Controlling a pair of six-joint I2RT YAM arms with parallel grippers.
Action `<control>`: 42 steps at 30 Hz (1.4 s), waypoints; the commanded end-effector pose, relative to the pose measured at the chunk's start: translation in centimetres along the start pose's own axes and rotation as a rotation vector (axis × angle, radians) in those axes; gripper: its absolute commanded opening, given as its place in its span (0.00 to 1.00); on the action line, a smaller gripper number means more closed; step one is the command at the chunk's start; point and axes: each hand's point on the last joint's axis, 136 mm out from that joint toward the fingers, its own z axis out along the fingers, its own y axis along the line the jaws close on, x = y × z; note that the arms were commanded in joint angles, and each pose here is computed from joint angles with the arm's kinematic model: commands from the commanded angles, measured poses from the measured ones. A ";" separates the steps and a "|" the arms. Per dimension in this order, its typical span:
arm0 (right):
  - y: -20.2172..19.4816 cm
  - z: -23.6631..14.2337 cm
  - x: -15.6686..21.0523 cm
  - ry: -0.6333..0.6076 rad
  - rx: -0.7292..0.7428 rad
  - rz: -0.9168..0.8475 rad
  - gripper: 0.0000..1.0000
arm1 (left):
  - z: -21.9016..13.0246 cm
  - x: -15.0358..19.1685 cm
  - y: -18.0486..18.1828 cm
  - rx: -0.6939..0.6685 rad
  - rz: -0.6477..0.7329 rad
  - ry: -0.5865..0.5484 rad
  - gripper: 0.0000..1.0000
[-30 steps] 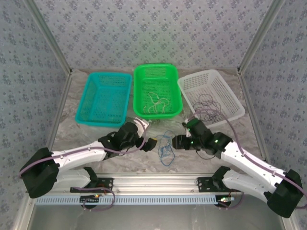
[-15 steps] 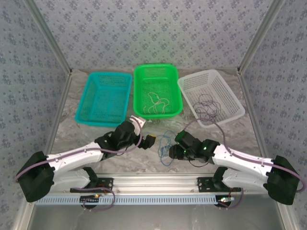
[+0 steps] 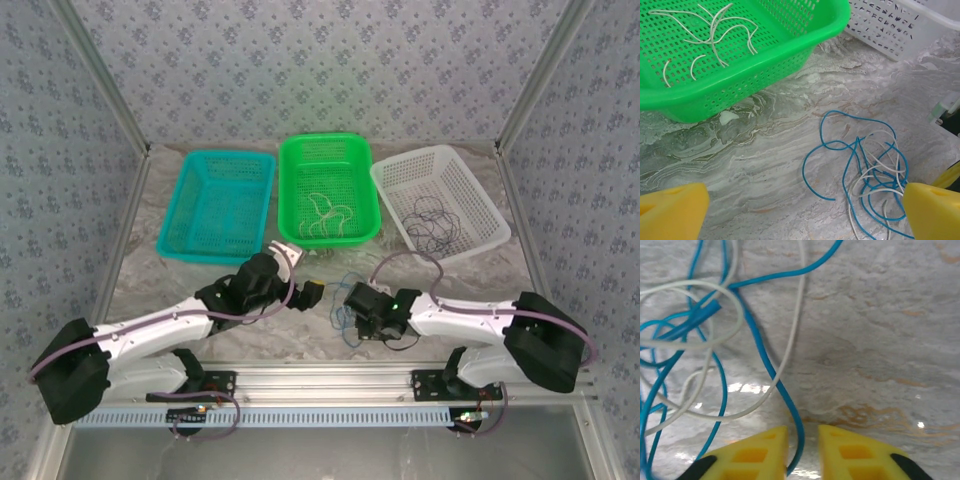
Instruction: Untangle the cables
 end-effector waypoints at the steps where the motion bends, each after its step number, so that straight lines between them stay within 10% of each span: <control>1: 0.5 -1.0 -1.4 -0.076 0.005 -0.004 0.04 | -0.6 -0.4 0.4 -0.013 -0.013 -0.031 0.99; 17: 2.0 -16.4 -8.0 -0.488 0.003 -0.369 0.00 | -1.7 -4.0 -1.8 0.108 -0.041 -0.185 0.99; 32: 4.4 -9.5 -6.1 -0.205 0.085 -0.464 0.00 | -4.7 -2.9 -1.7 0.146 -0.050 -0.228 0.99; 42: 5.9 -8.6 -6.5 -0.134 0.044 -0.409 0.00 | -1.1 2.1 -4.6 0.203 0.001 0.004 0.85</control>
